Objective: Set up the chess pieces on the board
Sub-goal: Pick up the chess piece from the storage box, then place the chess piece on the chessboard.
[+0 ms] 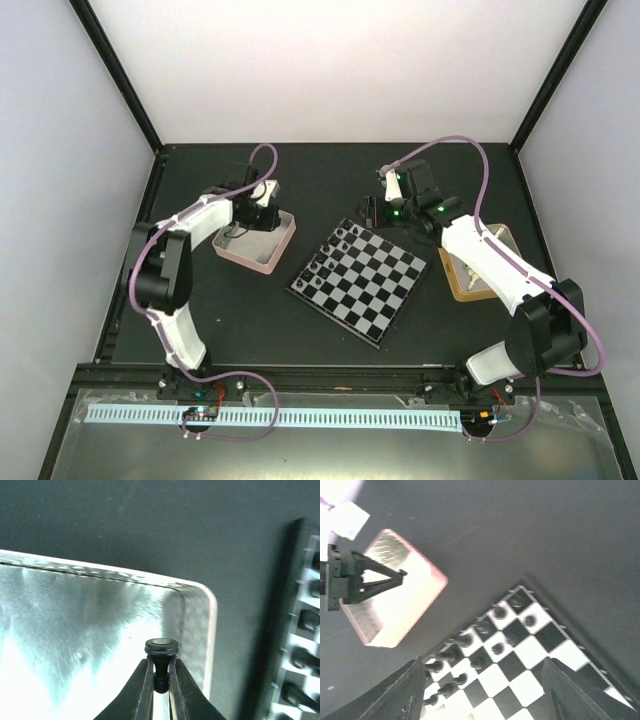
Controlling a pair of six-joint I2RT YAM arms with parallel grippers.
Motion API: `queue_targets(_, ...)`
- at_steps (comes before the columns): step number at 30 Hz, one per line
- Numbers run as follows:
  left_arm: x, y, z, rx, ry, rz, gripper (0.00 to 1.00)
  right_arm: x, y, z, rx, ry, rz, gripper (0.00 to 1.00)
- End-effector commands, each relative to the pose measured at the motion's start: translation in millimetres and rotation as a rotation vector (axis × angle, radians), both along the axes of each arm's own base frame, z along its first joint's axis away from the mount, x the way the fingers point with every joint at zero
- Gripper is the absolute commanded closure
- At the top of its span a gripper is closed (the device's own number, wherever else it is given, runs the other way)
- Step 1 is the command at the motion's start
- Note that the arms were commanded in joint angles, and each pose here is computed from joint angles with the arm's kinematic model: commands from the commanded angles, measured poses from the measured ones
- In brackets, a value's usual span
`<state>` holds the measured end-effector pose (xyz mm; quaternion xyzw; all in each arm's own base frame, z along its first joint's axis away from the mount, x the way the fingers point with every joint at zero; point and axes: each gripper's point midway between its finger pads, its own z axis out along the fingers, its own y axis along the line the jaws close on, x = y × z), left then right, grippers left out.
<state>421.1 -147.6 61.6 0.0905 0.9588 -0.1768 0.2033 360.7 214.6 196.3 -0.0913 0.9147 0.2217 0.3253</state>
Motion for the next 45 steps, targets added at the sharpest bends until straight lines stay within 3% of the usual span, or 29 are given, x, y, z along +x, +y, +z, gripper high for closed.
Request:
queue_targets(1, -22.0, -18.2, 53.8, -0.109, -0.085, -0.072, 0.98, -16.5, 40.8, 29.9, 0.176, 0.026, 0.220, 0.34)
queue_targets(9, -77.4, -87.5, 145.3, -0.329, -0.287, -0.290, 0.98, -41.0, 83.1, 72.2, 0.396, 0.167, 0.453, 0.30)
queue_targets(13, -94.8, -118.2, 179.6, -0.395, -0.398, -0.341, 0.98, -44.6, 85.5, 76.3, 0.416, 0.234, 0.451, 0.31)
queue_targets(18, -103.3, -138.3, 207.2, -0.436, -0.487, -0.353, 0.98, -53.4, 77.9, 59.4, 0.384, 0.333, 0.398, 0.40)
queue_targets(24, -112.2, -148.6, 219.5, -0.441, -0.534, -0.397, 0.98, -64.0, 77.6, 66.6, 0.428, 0.350, 0.404, 0.59)
queue_targets(26, -115.7, -151.0, 220.7, -0.441, -0.541, -0.417, 0.98, -65.4, 79.0, 70.5, 0.448, 0.353, 0.408, 0.61)
queue_targets(33, -122.2, -150.8, 222.9, -0.423, -0.575, -0.429, 0.98, -65.2, 81.5, 85.2, 0.522, 0.343, 0.398, 0.62)
queue_targets(39, -124.1, -149.0, 219.3, -0.418, -0.592, -0.423, 0.98, -59.8, 77.0, 99.5, 0.589, 0.295, 0.370, 0.46)
queue_targets(45, -123.4, -150.0, 221.9, -0.419, -0.611, -0.430, 0.98, -60.5, 78.9, 85.9, 0.569, 0.360, 0.375, 0.55)
